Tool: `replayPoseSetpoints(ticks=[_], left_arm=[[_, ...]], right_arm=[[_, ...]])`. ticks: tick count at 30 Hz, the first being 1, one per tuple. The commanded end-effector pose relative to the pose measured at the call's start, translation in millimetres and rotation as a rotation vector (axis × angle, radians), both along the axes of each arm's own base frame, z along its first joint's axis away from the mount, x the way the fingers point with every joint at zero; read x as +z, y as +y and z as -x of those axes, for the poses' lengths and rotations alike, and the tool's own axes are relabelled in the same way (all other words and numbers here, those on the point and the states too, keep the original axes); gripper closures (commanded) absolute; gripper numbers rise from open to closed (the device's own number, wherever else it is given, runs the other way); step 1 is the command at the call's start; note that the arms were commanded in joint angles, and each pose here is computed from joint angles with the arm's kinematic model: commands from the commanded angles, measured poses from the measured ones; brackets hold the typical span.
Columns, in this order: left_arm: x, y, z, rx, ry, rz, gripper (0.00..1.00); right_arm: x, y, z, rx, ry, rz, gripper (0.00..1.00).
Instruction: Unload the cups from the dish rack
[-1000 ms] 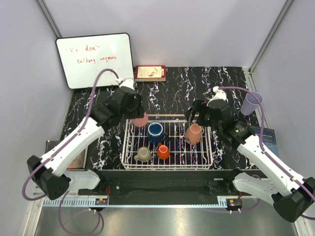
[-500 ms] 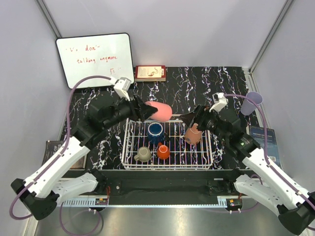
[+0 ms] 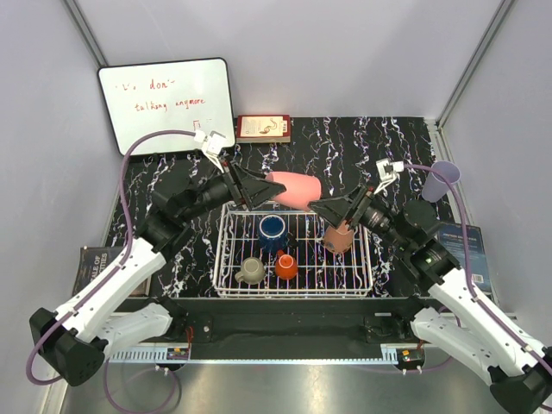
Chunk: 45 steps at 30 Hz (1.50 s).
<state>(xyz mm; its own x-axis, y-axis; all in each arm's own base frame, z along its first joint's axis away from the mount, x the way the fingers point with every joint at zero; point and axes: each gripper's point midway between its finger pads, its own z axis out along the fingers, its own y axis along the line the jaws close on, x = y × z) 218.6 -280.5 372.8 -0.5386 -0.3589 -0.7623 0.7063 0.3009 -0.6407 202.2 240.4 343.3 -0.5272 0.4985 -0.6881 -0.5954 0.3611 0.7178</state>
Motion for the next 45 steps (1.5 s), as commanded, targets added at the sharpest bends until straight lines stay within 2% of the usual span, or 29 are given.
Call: replayPoseSetpoints(ticks=[1, 7, 13, 17, 18, 20, 21, 22, 24, 25, 27, 29, 30, 31, 33, 35, 38, 39, 41, 42, 43, 45], left_arm=[[26.3, -6.1, 9.8, -0.076, -0.069, 0.099, 1.0], [18.2, -14.0, 5.8, -0.106, -0.031, 0.109, 1.0], [7.0, -25.8, -0.2, -0.145, 0.022, 0.122, 1.0], [1.3, -31.4, -2.8, -0.157, 0.041, 0.116, 1.0], [-1.8, -33.0, -3.3, -0.163, 0.048, 0.109, 1.0], [-5.3, -33.8, -4.7, -0.16, 0.054, 0.096, 1.0], [-7.2, -33.6, -6.6, -0.15, 0.06, 0.088, 1.0], [-15.4, -33.3, -9.2, -0.134, 0.097, 0.061, 0.98], [-15.6, -31.4, -14.1, -0.103, 0.087, 0.029, 0.86], [-21.0, -30.6, -14.2, -0.097, 0.105, 0.002, 0.66], [-14.8, -27.1, -15.9, -0.076, 0.078, -0.017, 0.4], [-15.6, -22.2, -18.0, -0.043, 0.077, -0.056, 0.1], [-11.9, -17.0, -21.7, 0.0, 0.069, -0.064, 0.04], [-17.1, -12.7, -23.2, 0.028, 0.09, -0.091, 0.01], [-8.9, -0.4, -31.7, 0.122, 0.075, -0.1, 0.01], [-15.0, 10.8, -36.6, 0.192, 0.101, -0.128, 0.01], [-20.1, 31.4, -43.7, 0.319, 0.124, -0.144, 0.01], [-18.9, 38.7, -43.7, 0.355, 0.12, -0.142, 0.01], [-26.7, 45.7, -41.9, 0.382, 0.14, -0.163, 0.01], [-26.3, 51.1, -40.4, 0.402, 0.14, -0.168, 0.01], [-33.5, 55.7, -38.3, 0.415, 0.159, -0.198, 0.01], [-41.9, 69.4, -39.0, 0.476, 0.178, -0.246, 0.01]], right_arm=[[17.0, 12.8, 13.6, 0.111, -0.04, -0.063, 0.2], [24.2, 22.5, 13.1, 0.163, -0.056, -0.085, 0.22], [26.0, 33.7, 9.2, 0.211, -0.054, -0.105, 0.34], [20.0, 38.0, 7.9, 0.22, -0.039, -0.1, 0.48], [18.8, 38.4, 7.8, 0.222, -0.036, -0.098, 0.56], [15.1, 38.5, 7.2, 0.219, -0.027, -0.092, 0.67], [14.9, 37.6, 7.6, 0.216, -0.028, -0.09, 0.78], [13.2, 35.8, 7.4, 0.204, -0.022, -0.084, 0.86], [11.9, 32.6, 5.5, 0.179, -0.024, -0.07, 0.99], [11.1, 29.8, 7.2, 0.169, -0.018, -0.057, 1.0], [10.4, 24.8, 5.5, 0.136, -0.028, -0.033, 1.0], [9.7, 17.3, 6.8, 0.103, -0.02, 0.002, 1.0], [0.4, 11.9, 2.1, 0.058, 0.0, 0.046, 1.0], [9.3, 4.8, 3.6, 0.027, -0.021, 0.045, 1.0], [-1.6, -9.7, -3.9, -0.066, 0.001, 0.109, 1.0], [7.3, -25.9, -6.0, -0.146, -0.03, 0.137, 1.0], [4.3, -61.7, -24.4, -0.362, 0.021, 0.232, 1.0], [-12.4, -88.3, -35.6, -0.511, 0.088, 0.322, 1.0], [-5.1, -117.0, -49.8, -0.675, 0.117, 0.425, 1.0], [-22.4, -142.8, -60.5, -0.816, 0.172, 0.569, 1.0], [-3.6, -156.0, -64.5, -0.888, 0.155, 0.601, 1.0], [-1.9, -192.4, -67.8, -1.059, 0.18, 0.767, 1.0]])
